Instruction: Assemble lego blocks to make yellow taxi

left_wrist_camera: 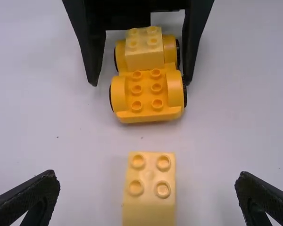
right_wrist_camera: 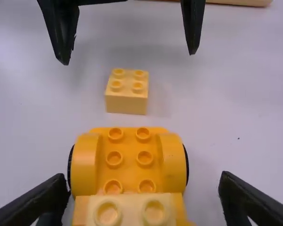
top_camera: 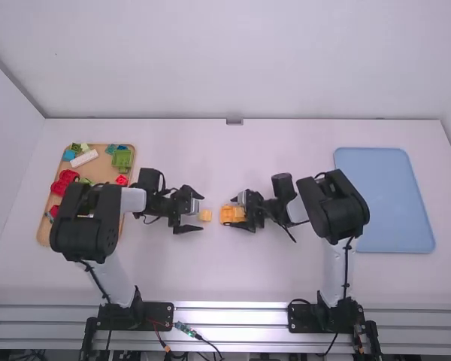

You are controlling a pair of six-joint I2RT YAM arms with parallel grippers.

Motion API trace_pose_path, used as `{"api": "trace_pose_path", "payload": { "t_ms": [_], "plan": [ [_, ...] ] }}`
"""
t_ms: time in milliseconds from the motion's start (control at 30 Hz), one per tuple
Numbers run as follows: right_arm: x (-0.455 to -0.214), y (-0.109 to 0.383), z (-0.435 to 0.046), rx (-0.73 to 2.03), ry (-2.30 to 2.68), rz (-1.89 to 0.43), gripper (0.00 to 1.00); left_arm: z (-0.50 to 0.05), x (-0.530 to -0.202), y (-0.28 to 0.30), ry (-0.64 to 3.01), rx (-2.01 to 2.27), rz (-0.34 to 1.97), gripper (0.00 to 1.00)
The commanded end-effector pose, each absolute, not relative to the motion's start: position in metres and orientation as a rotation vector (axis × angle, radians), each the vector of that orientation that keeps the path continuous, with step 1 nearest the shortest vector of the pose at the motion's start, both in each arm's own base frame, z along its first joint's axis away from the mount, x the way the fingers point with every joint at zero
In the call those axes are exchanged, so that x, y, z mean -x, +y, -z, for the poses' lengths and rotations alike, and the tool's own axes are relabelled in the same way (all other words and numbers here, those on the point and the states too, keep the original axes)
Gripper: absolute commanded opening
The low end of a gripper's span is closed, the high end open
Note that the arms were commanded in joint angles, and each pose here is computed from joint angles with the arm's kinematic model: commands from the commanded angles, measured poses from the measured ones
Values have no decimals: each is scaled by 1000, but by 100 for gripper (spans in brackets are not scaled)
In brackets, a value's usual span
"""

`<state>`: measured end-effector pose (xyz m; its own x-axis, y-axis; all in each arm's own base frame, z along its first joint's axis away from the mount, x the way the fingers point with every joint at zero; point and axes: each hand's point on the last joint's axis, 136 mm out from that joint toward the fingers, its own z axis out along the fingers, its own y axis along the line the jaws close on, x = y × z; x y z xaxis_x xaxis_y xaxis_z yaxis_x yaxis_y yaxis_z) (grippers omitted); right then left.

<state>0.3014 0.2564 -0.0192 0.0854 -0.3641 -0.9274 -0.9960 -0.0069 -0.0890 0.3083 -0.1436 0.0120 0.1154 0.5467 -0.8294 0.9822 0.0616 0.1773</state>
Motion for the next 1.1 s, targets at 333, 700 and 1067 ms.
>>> {"api": "trace_pose_path", "payload": {
  "t_ms": [333,700,1067],
  "plan": [
    [-292,252,29,1486,1471,-956,76,-5,-318,-149,1594,-1541,778,99],
    [-293,252,29,1480,1482,-960,72,6,-314,-165,1581,-1583,827,99],
    [-292,252,29,1480,1483,-962,69,12,-330,-163,1680,-1513,774,95]
  ]
}}
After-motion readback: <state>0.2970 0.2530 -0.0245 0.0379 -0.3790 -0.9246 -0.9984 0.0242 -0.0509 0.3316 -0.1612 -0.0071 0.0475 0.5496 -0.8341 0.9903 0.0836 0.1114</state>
